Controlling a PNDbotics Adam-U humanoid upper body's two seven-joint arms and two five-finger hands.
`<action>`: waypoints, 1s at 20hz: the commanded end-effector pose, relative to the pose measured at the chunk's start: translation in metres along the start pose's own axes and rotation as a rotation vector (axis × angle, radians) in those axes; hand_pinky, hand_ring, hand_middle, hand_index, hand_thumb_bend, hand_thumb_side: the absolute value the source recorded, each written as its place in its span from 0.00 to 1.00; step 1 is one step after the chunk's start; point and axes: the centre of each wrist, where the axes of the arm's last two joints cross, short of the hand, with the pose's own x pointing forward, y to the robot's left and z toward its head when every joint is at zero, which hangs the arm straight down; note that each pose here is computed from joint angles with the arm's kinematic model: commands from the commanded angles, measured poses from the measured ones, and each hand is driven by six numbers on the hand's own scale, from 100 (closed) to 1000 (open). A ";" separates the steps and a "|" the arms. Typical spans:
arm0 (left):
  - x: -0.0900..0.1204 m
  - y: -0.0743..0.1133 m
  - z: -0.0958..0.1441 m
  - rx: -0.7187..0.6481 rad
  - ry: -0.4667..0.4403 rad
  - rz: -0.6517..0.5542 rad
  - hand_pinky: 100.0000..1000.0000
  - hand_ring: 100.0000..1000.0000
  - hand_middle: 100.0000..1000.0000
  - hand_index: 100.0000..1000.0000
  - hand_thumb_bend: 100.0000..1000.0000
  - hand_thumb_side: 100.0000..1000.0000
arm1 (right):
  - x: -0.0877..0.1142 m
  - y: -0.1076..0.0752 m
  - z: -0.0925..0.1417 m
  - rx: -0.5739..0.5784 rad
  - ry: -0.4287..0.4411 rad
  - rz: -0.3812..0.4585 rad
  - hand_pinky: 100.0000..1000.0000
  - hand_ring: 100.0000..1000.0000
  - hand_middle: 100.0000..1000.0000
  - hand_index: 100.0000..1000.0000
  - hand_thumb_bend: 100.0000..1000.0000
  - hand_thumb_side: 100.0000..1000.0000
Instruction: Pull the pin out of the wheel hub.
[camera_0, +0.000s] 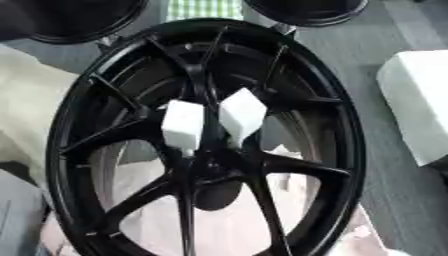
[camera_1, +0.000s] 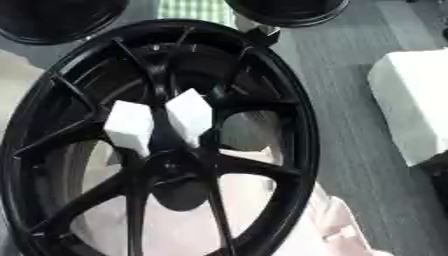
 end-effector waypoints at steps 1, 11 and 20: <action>0.013 0.006 0.001 -0.049 0.042 -0.029 0.64 0.59 0.59 0.79 0.48 0.36 | 0.011 -0.004 -0.005 0.015 -0.043 0.014 0.84 0.73 0.57 0.74 0.05 0.29; 0.015 -0.008 -0.015 -0.206 0.104 -0.037 0.67 0.64 0.64 0.80 0.54 0.39 | 0.011 -0.005 -0.005 0.018 -0.042 0.015 0.84 0.73 0.57 0.74 0.04 0.29; 0.016 -0.027 -0.030 -0.340 0.138 -0.066 0.66 0.64 0.67 0.80 0.53 0.38 | 0.011 -0.004 -0.005 0.021 -0.040 0.014 0.84 0.73 0.57 0.74 0.04 0.29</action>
